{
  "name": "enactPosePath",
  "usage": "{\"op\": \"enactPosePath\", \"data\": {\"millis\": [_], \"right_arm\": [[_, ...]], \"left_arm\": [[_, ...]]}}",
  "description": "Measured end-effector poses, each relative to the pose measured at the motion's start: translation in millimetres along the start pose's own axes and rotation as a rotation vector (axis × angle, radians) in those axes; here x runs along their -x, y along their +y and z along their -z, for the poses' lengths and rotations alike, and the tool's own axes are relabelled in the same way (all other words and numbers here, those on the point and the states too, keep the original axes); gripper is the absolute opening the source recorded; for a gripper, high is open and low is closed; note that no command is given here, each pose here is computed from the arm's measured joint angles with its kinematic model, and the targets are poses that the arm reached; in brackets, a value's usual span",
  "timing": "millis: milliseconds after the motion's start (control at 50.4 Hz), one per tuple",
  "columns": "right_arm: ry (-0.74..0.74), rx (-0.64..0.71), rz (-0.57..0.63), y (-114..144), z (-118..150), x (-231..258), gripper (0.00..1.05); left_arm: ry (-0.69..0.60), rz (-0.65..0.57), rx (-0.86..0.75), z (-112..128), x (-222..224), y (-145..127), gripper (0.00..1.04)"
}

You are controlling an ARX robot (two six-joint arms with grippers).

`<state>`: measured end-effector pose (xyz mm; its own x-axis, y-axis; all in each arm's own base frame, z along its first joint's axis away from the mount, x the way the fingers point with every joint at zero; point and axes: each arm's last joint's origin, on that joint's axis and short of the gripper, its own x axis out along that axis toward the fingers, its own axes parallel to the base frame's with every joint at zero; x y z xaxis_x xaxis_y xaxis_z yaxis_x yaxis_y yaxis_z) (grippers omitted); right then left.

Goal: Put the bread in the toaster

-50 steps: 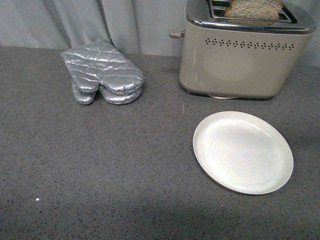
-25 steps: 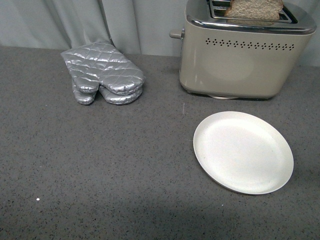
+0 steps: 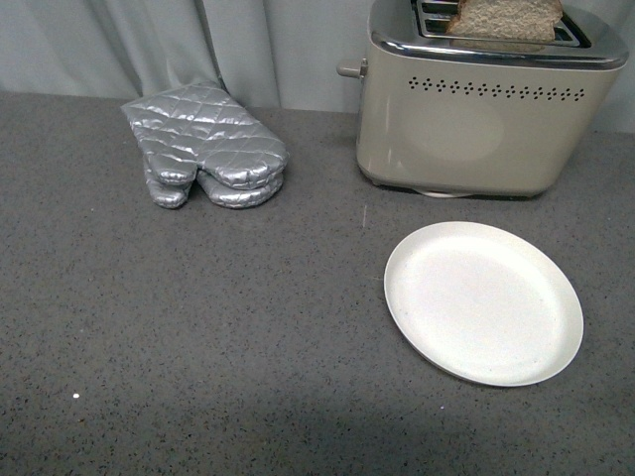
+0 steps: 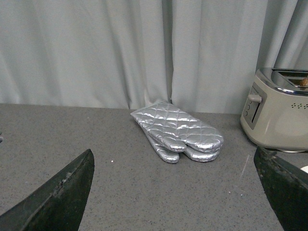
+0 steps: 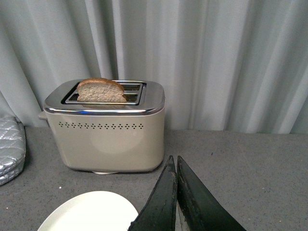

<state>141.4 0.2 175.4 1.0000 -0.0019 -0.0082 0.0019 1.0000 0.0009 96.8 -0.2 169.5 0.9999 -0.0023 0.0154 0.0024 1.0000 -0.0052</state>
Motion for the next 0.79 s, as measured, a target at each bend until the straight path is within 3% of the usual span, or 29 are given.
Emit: {"op": "enactPosePath", "data": {"millis": [238,793], "right_arm": [[0.001,0.000,-0.002,0,11,9,0.00],[-0.016,0.000,-0.002,0,7,25,0.00]], "left_arm": [[0.000,0.000,0.000,0,0,0,0.98],[0.000,0.000,0.000,0,0,0,0.98]]}}
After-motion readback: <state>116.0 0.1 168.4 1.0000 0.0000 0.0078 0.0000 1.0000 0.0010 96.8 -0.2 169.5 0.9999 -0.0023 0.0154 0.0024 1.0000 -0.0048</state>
